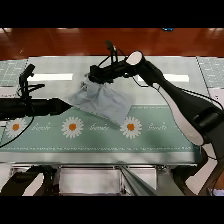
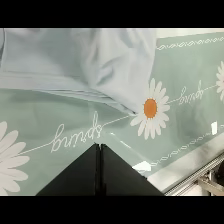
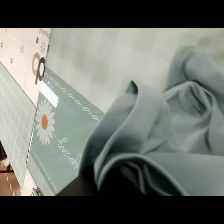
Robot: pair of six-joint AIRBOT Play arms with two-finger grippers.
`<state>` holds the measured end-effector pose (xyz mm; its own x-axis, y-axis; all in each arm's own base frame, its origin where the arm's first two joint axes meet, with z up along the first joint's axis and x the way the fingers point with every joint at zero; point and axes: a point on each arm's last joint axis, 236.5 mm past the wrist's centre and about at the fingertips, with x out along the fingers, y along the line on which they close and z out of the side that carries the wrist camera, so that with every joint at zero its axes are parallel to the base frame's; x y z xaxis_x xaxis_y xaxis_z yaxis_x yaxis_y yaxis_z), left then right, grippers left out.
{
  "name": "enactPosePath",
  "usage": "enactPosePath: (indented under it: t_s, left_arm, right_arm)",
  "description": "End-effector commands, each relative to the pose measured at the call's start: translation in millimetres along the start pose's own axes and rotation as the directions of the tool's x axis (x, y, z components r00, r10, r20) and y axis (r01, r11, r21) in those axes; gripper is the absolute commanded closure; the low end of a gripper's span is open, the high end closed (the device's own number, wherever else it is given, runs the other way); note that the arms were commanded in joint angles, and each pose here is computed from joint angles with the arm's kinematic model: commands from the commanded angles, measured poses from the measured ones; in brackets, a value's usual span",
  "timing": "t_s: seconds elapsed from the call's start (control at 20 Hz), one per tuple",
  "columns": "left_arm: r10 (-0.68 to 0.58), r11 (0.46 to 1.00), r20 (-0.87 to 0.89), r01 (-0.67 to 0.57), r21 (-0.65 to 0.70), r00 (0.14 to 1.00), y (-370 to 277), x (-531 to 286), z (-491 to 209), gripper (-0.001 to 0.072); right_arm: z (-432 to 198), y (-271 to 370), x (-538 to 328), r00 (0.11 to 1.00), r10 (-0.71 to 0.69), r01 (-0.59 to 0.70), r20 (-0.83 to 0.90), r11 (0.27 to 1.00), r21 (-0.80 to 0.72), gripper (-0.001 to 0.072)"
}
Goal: Fold the shirts.
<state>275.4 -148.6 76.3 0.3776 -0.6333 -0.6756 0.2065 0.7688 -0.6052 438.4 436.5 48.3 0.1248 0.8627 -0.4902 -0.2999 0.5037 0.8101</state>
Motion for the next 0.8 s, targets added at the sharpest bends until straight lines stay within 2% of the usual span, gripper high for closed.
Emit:
enactPosePath:
  t_s: [0.0,0.05,0.15,0.25,0.35,0.45,0.5,0.6,0.7,0.75]
  left_arm:
    - [0.005,1.000,0.003,-0.005,-0.014,1.000,3,0,-1,0.0690]
    - [0.006,1.000,-0.002,-0.006,-0.019,1.000,4,2,-1,0.0690]
    - [0.008,0.999,-0.013,-0.009,-0.031,1.000,9,6,-1,0.0690]
    - [0.020,0.999,-0.001,-0.020,-0.035,1.000,14,10,4,0.0689]
    - [0.079,0.997,0.096,-0.080,0.009,0.992,34,-1,34,0.0690]
    - [0.130,0.991,0.226,-0.122,-0.048,0.965,49,-45,82,0.0690]
    - [0.155,0.988,0.286,-0.143,-0.063,0.946,53,-70,101,0.0690]
    - [0.198,0.980,0.371,-0.182,-0.077,0.907,57,-111,122,0.0690]
    - [0.213,0.977,0.382,-0.194,-0.087,0.899,58,-121,116,0.0690]
    - [0.210,0.978,0.371,-0.191,-0.088,0.905,57,-118,107,0.0690]
  right_arm:
    - [-9,10,35,0.999,0.042,-0.041,-0.027,0.999,0.028,0.0691]
    - [-11,9,41,0.999,0.039,-0.038,-0.023,0.999,0.027,0.0674]
    - [-7,3,50,1.000,0.021,-0.021,0.010,1.000,0.022,0.0310]
    - [-2,0,44,1.000,0.017,-0.017,0.016,1.000,0.019,0.0295]
    - [0,0,14,0.999,0.029,-0.028,-0.035,0.999,0.024,0.0297]
    - [-16,-3,-51,0.980,0.044,-0.049,-0.196,0.999,-0.023,0.0298]
    - [-27,-10,-85,0.964,0.004,-0.017,-0.267,0.999,-0.049,0.0298]
    - [-30,-46,-159,0.924,-0.272,0.247,-0.271,0.961,-0.122,0.0303]
    - [-26,-86,-236,0.800,-0.584,0.570,-0.138,0.811,-0.131,0.0303]
    - [-22,-105,-271,0.711,-0.702,0.699,-0.031,0.711,-0.077,0.0303]
